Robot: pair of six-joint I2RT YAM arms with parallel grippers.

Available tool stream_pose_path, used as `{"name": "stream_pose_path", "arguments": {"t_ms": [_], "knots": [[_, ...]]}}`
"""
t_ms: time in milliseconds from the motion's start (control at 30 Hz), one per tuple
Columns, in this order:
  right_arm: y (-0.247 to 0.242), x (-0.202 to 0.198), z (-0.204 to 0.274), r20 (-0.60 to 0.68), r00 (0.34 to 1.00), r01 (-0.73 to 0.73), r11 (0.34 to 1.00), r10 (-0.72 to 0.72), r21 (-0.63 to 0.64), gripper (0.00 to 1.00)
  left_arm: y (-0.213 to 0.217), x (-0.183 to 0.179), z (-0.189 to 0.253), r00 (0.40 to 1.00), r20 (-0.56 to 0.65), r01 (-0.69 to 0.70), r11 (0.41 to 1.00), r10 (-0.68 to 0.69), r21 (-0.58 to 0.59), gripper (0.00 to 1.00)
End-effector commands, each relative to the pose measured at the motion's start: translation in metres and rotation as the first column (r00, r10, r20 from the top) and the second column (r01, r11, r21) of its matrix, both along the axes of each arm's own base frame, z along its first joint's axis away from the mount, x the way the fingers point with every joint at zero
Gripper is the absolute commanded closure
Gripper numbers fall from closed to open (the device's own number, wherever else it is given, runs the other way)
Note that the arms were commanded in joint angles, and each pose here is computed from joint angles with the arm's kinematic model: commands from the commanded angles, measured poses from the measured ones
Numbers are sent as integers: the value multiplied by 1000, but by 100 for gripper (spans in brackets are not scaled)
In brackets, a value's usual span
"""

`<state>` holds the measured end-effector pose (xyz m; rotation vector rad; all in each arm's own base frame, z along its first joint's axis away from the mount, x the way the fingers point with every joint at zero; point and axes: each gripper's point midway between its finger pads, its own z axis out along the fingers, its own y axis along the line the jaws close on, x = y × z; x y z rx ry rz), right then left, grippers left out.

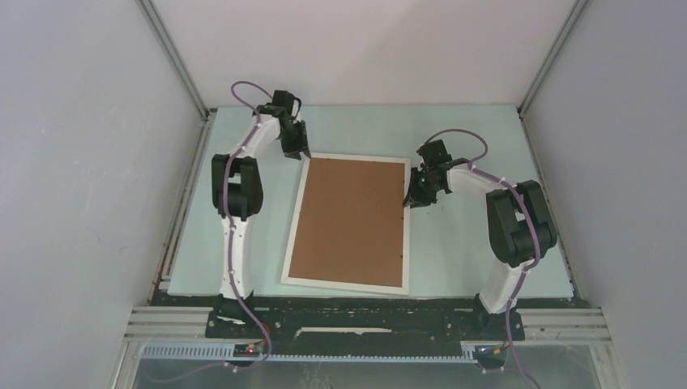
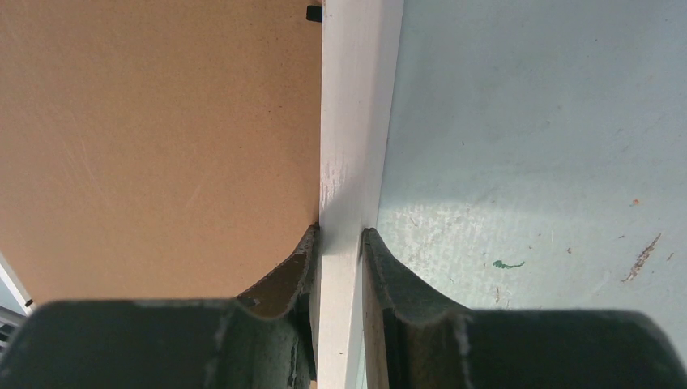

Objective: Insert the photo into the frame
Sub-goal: Install the photo frame at the center of the board.

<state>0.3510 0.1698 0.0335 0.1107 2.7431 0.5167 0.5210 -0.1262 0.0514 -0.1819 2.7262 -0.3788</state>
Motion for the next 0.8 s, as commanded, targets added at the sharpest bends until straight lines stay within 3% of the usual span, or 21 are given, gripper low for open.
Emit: {"name": "stream_pose_path", "arguments": {"t_ms": [0, 333, 633, 767], "knots": [[19, 2, 12, 38, 998, -53, 997, 51, 62, 74, -2, -1, 10, 999, 33, 27, 999, -28, 45, 64], [19, 1, 12, 36, 998, -56, 996, 54, 63, 74, 9, -8, 15, 999, 50, -1, 998, -2, 60, 66], [20, 1, 11, 34, 998, -57, 996, 55, 62, 74, 1, -5, 37, 993, 121, 19, 998, -10, -67, 48], [20, 1, 11, 35, 998, -60, 996, 58, 61, 74, 11, -4, 41, 991, 136, -11, 998, 19, -61, 47]]}}
